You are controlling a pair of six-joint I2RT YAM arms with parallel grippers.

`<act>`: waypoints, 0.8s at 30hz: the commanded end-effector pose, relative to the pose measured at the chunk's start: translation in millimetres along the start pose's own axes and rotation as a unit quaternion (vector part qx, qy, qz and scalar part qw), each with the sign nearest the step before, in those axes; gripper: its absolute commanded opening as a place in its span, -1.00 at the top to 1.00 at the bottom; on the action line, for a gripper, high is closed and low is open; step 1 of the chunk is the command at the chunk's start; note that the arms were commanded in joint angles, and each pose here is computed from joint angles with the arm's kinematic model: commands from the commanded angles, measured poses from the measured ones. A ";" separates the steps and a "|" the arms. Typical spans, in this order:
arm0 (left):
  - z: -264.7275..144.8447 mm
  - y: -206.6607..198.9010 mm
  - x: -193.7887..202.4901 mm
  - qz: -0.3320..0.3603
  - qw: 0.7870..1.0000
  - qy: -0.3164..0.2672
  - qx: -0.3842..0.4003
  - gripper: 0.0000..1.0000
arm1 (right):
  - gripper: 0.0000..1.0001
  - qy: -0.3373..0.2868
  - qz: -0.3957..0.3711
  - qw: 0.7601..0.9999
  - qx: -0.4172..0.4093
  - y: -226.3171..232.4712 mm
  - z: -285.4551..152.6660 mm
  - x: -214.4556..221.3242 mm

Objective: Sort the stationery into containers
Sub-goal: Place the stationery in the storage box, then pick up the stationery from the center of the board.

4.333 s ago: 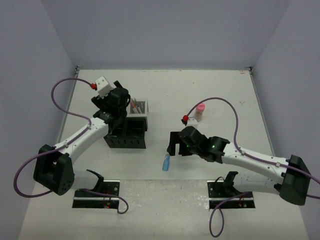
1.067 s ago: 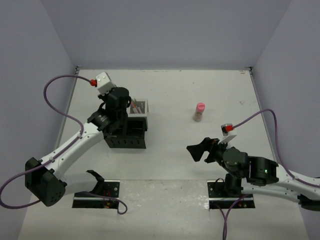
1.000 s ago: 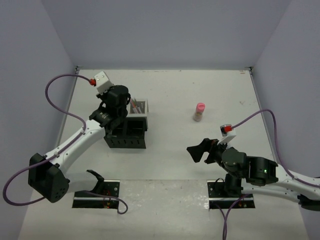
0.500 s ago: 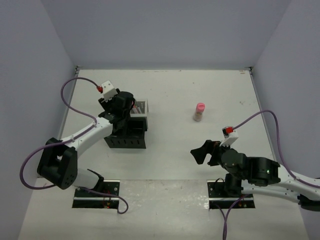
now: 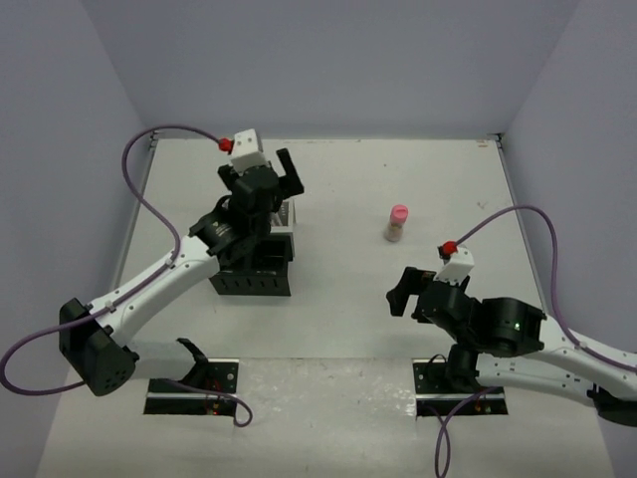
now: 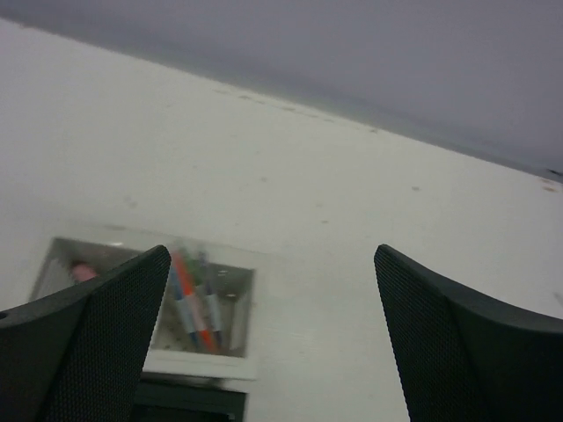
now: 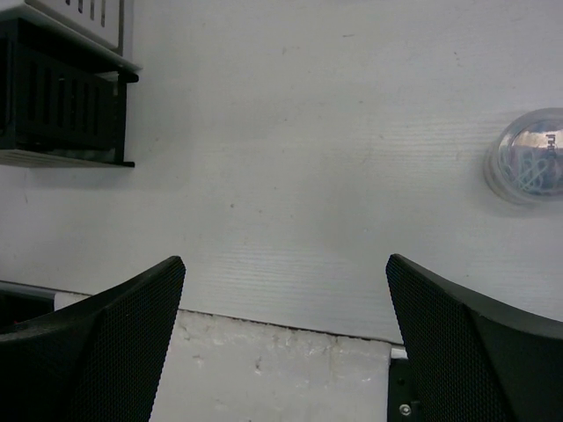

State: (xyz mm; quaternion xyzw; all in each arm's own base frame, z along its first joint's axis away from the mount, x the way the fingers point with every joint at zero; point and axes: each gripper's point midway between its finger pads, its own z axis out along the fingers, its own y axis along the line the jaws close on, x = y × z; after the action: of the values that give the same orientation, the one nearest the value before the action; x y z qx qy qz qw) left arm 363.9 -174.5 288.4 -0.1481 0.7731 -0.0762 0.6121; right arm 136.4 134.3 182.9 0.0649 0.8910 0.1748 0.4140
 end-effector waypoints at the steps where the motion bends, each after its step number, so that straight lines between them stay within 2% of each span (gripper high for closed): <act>1: -3.1 -87.1 -4.0 0.099 0.981 0.040 0.161 -1.00 | -0.98 -0.007 0.065 0.998 0.008 -11.5 -22.0 -15.8; 3: 5.0 -135.1 24.2 0.141 0.953 0.080 0.254 -1.00 | -0.97 -0.010 0.085 0.996 -0.006 -16.6 -31.8 -20.2; 5: 17.4 -167.6 54.2 0.158 0.932 0.113 0.305 -1.00 | -0.97 -0.012 0.096 0.995 -0.025 -19.1 -38.7 -22.6; 9: 32.1 -218.5 108.7 0.180 0.906 0.134 0.358 -1.00 | -0.97 -0.020 0.125 0.989 -0.071 -25.8 -52.9 -26.4; 13: 42.6 -258.4 142.7 0.190 0.893 0.119 0.391 -1.00 | -0.97 -0.004 0.112 0.988 -0.105 -19.8 -56.4 -19.0; 17: 50.8 -286.7 163.2 0.178 0.888 0.109 0.409 -1.00 | -0.97 0.000 0.105 0.988 -0.109 -17.6 -55.7 -16.6; 23: 48.5 -289.2 181.6 0.158 0.889 0.107 0.415 -1.00 | -0.97 0.008 0.092 0.989 -0.115 -13.7 -51.5 -9.9; 24: 51.2 -285.1 181.8 0.157 0.896 0.102 0.403 -1.00 | -0.98 0.009 0.089 0.989 -0.117 -12.2 -50.4 -9.0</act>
State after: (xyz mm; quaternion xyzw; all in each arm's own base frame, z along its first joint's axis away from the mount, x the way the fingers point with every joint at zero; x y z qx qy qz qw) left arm 404.0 -496.1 147.4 0.2681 0.7876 -0.2722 0.4834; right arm 104.1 100.9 215.7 0.1035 0.8610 0.3059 0.3930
